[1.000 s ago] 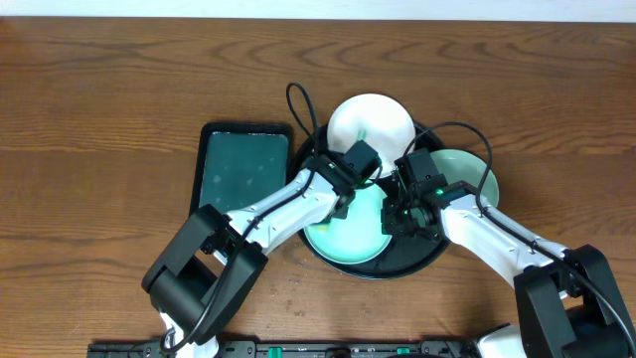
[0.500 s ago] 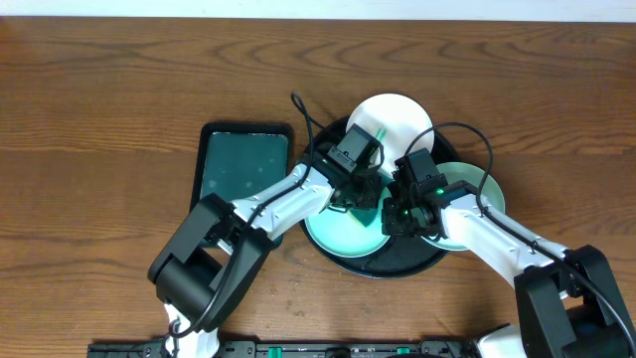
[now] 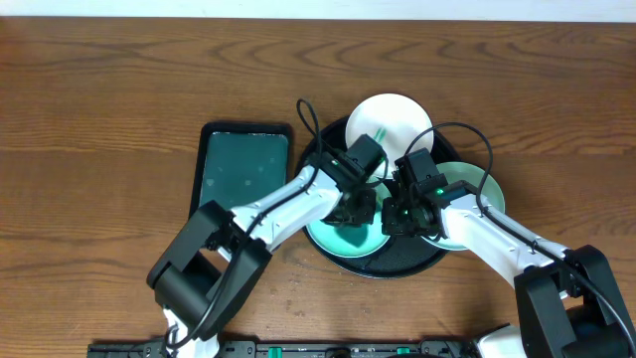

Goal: Clean dirty plates on tray and stack at the side
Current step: 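Scrub the plate surface with the sponge while the right gripper holds it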

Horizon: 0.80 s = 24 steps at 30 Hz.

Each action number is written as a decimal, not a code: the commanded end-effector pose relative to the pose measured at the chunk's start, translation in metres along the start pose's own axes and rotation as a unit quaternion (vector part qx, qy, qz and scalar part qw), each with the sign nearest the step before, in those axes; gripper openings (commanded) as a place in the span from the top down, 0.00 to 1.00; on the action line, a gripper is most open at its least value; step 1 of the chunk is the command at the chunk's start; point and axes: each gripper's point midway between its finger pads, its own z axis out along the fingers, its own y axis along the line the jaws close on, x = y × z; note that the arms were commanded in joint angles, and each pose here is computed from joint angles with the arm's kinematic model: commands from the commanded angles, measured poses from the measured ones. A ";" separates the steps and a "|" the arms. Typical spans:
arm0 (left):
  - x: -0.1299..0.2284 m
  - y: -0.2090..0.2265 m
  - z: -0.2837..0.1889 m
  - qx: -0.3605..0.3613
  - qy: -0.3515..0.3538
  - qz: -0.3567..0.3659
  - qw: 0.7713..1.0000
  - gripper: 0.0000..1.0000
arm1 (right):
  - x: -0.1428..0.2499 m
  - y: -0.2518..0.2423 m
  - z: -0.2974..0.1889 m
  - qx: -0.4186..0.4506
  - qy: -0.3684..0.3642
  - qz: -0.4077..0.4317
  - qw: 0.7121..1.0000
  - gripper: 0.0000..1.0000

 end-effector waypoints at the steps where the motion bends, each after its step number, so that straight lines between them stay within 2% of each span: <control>1: -0.020 0.095 -0.002 -0.231 -0.081 -0.014 0.970 0.93 | 0.021 -0.037 0.017 0.080 0.029 -0.005 0.996 0.99; 4: -0.040 0.115 -0.020 -0.303 -0.140 -0.001 0.943 0.93 | 0.021 -0.037 0.017 0.080 0.029 -0.005 0.996 0.99; 7: -0.057 0.117 -0.029 -0.332 -0.168 0.050 0.927 0.93 | 0.021 -0.037 0.017 0.080 0.028 -0.005 0.996 0.99; 10: -0.066 0.113 -0.029 -0.333 -0.172 0.090 0.923 0.93 | 0.021 -0.037 0.017 0.080 0.028 -0.005 0.996 0.99; 15: -0.066 0.111 -0.028 -0.325 -0.173 0.085 0.926 0.93 | 0.021 -0.037 0.017 0.080 0.028 -0.005 0.996 0.99; 18: -0.067 0.092 -0.016 -0.266 -0.170 0.081 0.945 0.93 | 0.021 -0.037 0.017 0.080 0.028 -0.005 0.996 0.99; 21: -0.066 0.053 0.002 -0.153 -0.154 0.091 0.972 0.92 | 0.021 -0.037 0.017 0.080 0.028 -0.005 0.996 0.99; 24: -0.062 0.011 0.011 -0.038 -0.137 0.100 0.985 0.94 | 0.022 -0.037 0.017 0.081 0.029 -0.005 0.996 0.99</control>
